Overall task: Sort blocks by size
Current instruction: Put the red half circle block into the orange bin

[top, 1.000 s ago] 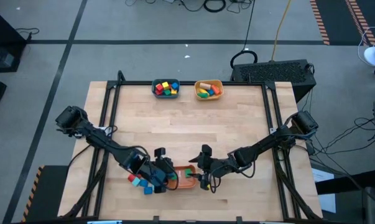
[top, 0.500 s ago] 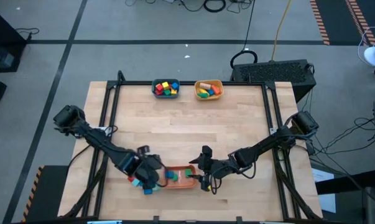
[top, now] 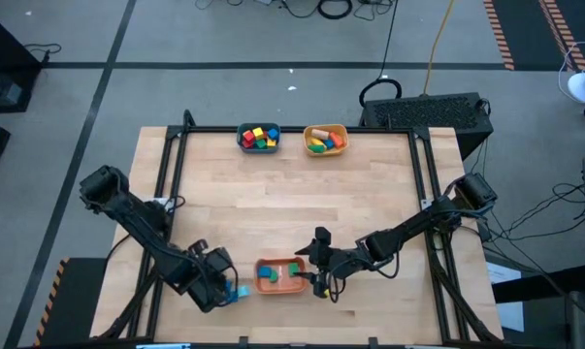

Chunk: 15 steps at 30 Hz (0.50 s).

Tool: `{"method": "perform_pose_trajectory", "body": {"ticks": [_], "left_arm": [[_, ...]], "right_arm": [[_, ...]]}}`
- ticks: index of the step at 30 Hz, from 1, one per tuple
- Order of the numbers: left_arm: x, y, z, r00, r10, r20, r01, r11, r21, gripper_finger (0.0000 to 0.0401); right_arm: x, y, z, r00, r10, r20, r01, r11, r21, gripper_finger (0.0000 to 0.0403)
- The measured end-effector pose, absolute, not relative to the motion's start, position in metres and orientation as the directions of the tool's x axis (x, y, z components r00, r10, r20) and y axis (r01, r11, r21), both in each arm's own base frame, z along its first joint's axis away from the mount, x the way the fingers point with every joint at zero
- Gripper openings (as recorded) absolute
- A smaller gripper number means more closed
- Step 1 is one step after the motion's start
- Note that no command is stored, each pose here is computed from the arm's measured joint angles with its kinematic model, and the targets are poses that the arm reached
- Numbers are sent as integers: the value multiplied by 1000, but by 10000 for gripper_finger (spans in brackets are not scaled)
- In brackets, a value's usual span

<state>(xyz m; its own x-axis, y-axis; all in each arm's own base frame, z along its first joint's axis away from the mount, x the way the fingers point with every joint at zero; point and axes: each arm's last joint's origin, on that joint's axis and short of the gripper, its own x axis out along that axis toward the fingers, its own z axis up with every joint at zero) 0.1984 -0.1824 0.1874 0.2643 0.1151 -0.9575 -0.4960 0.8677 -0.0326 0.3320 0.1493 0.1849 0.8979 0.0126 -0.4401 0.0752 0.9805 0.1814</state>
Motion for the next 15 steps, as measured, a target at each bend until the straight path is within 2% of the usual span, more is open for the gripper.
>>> {"method": "perform_pose_trajectory", "body": {"ticks": [3, 9, 15], "left_arm": [[194, -184, 184, 261, 116, -958, -485, 874, -26, 177], [185, -176, 170, 216, 160, -963, -598, 801, -2, 179], [179, -170, 159, 186, 180, -966, -664, 748, 11, 212]], "right_arm": [[332, 149, 185, 898, 13, -440, 72, 982, 175, 256], [332, 149, 185, 898, 11, -440, 69, 984, 165, 256], [332, 149, 185, 898, 12, -440, 65, 985, 159, 256]]}}
